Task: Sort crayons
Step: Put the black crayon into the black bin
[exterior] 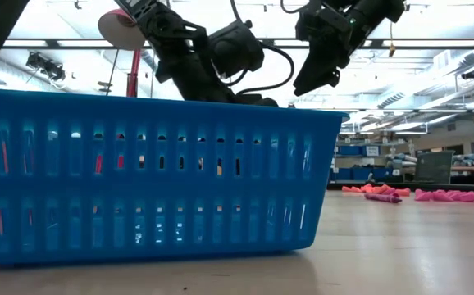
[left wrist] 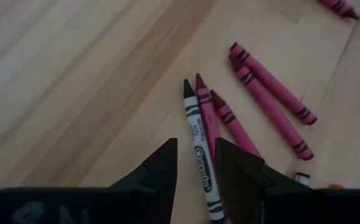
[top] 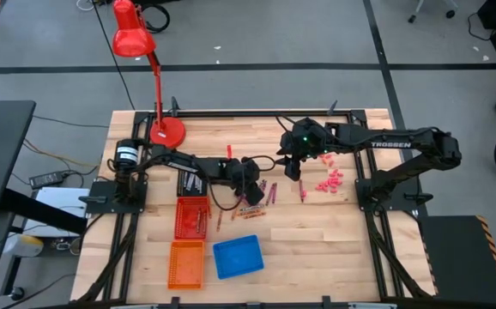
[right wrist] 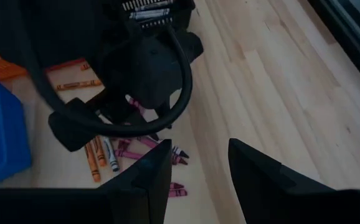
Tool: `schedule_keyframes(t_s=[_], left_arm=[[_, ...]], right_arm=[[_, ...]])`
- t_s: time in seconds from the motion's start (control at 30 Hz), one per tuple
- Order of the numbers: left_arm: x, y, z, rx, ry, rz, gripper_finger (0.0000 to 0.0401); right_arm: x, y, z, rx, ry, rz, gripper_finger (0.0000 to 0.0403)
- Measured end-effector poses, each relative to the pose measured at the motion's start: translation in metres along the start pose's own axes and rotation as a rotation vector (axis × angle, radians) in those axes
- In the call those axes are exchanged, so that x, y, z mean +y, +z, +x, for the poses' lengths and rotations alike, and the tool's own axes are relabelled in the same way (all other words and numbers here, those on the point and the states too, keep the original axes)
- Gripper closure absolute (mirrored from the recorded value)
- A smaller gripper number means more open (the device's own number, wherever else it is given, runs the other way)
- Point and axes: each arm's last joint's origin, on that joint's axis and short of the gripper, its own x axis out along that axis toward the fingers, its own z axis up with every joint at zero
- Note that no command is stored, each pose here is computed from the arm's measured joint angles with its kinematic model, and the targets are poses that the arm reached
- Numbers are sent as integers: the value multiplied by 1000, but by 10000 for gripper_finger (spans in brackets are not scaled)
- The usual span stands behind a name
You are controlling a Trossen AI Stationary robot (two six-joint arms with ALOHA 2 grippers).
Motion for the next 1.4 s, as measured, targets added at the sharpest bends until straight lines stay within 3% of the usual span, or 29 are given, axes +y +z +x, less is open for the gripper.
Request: schedule_keyframes(t_s=[0.57,1.2,1.4], left_arm=[[0,0,10,-28,-9,147,282],[3,-10,17,43,34,174,283],[7,-15,14,113,71,186,314]], right_arm=[[3,1,-7,-28,-1,-15,241],[4,4,-7,-54,1,-19,241],[4,6,-8,-78,0,-21,241]])
